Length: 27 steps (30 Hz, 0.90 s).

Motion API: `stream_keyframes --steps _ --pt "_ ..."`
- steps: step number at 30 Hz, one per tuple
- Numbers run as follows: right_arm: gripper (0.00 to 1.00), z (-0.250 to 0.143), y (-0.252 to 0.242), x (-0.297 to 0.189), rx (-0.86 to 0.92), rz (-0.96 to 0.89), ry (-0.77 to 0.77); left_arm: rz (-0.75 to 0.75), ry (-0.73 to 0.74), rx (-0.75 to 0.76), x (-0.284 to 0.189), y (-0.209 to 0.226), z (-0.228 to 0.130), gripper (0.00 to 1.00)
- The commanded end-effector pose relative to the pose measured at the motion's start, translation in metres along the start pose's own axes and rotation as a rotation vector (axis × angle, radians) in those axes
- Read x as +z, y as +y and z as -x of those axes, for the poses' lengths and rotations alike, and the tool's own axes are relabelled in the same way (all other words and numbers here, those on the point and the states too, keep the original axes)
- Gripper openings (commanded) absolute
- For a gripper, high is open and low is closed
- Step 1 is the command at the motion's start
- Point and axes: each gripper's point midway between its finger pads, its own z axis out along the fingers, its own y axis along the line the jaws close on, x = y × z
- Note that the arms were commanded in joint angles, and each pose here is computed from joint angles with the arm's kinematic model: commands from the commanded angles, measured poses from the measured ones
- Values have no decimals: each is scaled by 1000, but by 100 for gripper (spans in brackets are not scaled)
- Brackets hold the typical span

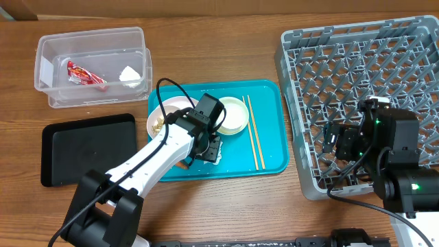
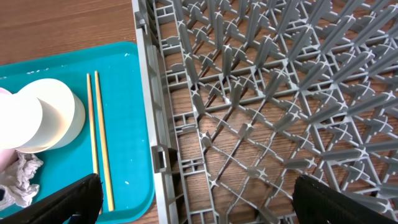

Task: Sort waste into correct bins and load items into the dishwasher
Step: 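Carry the tissue left and drop it into the clear bin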

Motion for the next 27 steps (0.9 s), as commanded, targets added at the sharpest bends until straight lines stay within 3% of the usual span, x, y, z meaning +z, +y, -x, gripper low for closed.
stream_keyframes --steps 1,4,12,18,27 --pt "100 12 1 -9 4 2 -41 -16 -3 9 1 -3 0 37" --pt "100 12 1 -10 4 2 -41 -16 -2 9 1 -3 0 4" --pt "100 12 1 -10 4 2 -41 -16 2 8 -2 -3 0 4" --pt "100 12 1 -10 4 2 -41 17 -77 -28 -54 8 31 4" --pt "100 12 1 -9 4 2 -41 215 -416 -345 -158 134 114 4"
